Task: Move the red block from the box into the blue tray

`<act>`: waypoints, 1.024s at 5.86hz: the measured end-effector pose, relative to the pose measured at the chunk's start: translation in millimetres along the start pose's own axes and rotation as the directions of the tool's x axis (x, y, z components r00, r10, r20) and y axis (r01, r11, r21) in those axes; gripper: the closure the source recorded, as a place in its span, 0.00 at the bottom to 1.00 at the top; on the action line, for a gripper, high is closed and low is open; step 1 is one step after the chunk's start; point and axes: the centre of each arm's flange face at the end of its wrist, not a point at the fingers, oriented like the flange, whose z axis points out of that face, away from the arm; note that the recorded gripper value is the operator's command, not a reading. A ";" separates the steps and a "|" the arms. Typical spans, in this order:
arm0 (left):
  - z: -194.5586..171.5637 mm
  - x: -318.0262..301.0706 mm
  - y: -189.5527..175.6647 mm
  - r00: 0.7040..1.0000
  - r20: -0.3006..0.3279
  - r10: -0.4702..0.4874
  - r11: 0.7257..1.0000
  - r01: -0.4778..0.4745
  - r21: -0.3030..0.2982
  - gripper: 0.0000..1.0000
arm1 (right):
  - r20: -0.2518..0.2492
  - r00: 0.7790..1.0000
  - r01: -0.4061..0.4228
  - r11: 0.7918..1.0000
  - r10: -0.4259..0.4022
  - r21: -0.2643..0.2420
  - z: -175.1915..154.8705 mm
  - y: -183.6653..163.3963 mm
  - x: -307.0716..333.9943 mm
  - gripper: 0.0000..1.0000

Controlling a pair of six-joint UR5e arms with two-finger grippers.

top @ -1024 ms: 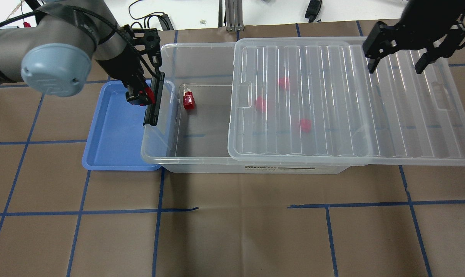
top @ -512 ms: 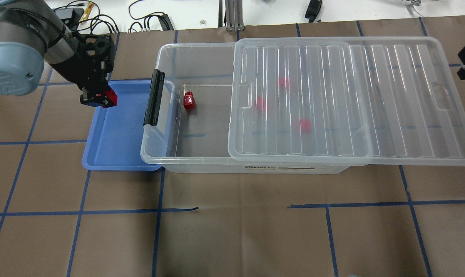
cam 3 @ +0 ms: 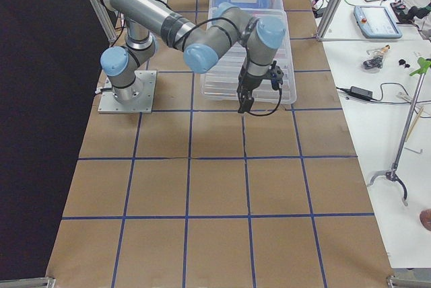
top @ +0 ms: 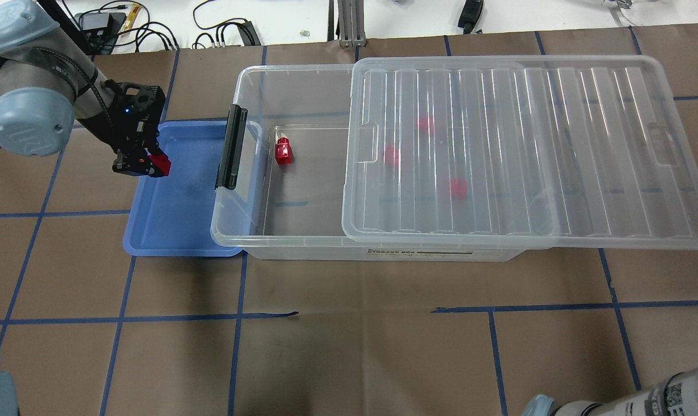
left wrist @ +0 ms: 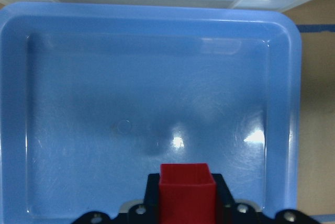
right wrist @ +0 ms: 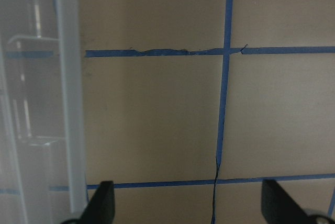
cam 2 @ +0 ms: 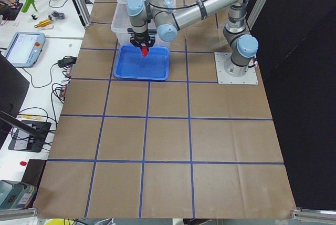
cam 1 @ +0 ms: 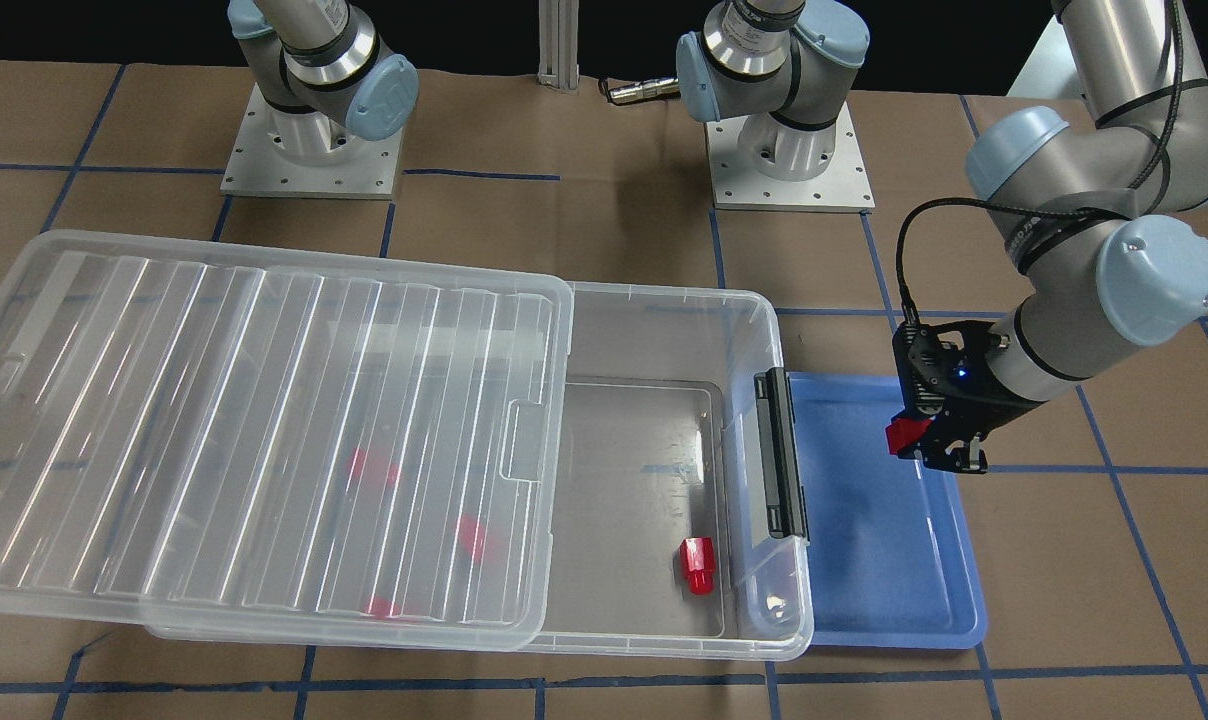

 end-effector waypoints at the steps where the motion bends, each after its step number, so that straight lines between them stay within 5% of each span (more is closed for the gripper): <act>1: 20.3 1.7 3.0 1.000 0.012 0.018 1.000 -0.018 0.006 0.91 | 0.016 1.000 -0.003 1.000 0.004 -0.016 25.5 -0.7 -2.0 0.00; 4: 87.1 -6.2 -2.1 0.997 0.076 0.018 0.993 -0.026 0.114 0.84 | 0.040 0.999 -0.013 0.999 0.012 0.035 40.6 12.1 -31.7 0.00; 5: 99.3 -10.4 -1.4 0.996 0.093 0.017 0.992 -0.029 0.125 0.54 | 0.061 0.998 -0.011 0.999 0.008 0.048 39.2 14.7 -46.5 0.00; 6: 106.5 -12.3 -0.5 0.995 0.095 0.015 0.991 -0.027 0.130 0.02 | 0.069 0.998 -0.014 0.999 0.011 0.049 38.9 19.5 -65.2 0.00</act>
